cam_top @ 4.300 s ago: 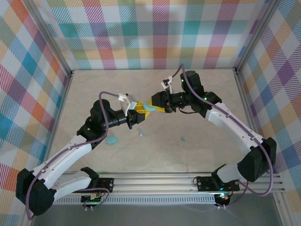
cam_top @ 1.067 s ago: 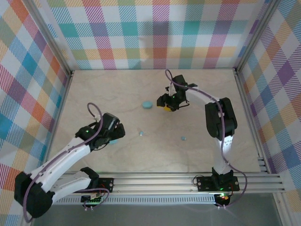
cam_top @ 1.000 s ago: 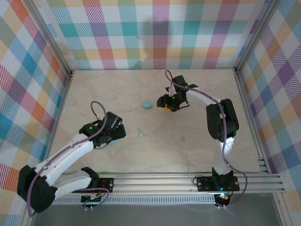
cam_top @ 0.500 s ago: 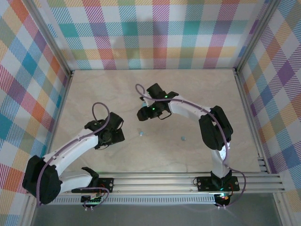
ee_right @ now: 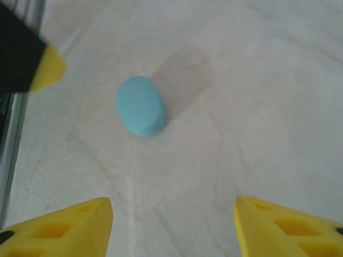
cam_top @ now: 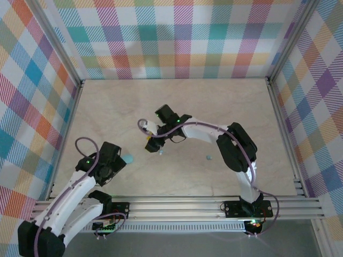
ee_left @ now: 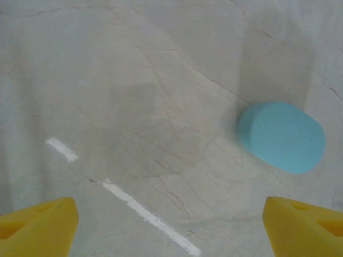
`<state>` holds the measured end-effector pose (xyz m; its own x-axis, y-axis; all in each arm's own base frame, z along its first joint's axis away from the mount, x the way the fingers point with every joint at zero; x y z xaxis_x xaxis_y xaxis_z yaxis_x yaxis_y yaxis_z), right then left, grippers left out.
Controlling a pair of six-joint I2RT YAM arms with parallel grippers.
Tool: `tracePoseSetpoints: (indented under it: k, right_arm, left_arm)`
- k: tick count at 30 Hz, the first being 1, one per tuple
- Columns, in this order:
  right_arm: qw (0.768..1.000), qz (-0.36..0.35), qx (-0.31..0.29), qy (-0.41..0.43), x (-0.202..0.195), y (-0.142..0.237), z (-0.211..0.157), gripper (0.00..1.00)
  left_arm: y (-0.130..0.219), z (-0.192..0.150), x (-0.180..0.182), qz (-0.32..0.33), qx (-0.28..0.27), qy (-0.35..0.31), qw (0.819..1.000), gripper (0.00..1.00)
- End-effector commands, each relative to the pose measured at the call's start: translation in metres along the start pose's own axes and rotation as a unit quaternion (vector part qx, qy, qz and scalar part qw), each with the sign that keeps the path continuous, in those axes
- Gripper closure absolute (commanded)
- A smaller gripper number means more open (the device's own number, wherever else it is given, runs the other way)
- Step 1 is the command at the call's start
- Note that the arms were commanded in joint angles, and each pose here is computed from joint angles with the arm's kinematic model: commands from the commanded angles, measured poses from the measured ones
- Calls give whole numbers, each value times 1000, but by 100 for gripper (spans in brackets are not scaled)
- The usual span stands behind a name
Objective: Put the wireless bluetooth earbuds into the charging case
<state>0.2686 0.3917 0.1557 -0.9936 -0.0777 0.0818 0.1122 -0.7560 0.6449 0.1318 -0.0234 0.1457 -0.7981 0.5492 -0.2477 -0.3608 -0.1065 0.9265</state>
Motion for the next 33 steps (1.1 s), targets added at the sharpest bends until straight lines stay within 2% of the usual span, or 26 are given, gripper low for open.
tracePoseSetpoints:
  k: [1,8,15,24,33]
  right_arm:
    - [990,31,-23,138,16,-23,13,38]
    - [984,48,29,170,26,-54,27,36]
    - [980,71,50,177,30,-77,27,36]
    - [976,84,93,178,25,-109,24,34]
    - [975,84,110,176,22,-127,15,32]
  left_arm:
    - [-5,0,17,15,7,72,997,12]
    - [-18,6,13,3,33,122,992,10]
    - [-17,15,17,7,14,148,989,7]
    - [-15,16,13,-20,27,170,985,6]
    - [-19,14,10,-24,43,167,985,5]
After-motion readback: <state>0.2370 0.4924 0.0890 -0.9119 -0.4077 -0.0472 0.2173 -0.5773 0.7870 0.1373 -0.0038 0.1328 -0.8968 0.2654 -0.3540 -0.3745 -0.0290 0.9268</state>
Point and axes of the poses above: each hand's point on the last joint's axis, 136 mm out from that joint toward the fingers, its own y axis back along the fingers, its own x axis along the line the jaws close on, z = x × y, the point moved 8 cm from there along y, back along the fingers, and after that the axes turned 10 degrees about y, right-handed, at the moved point
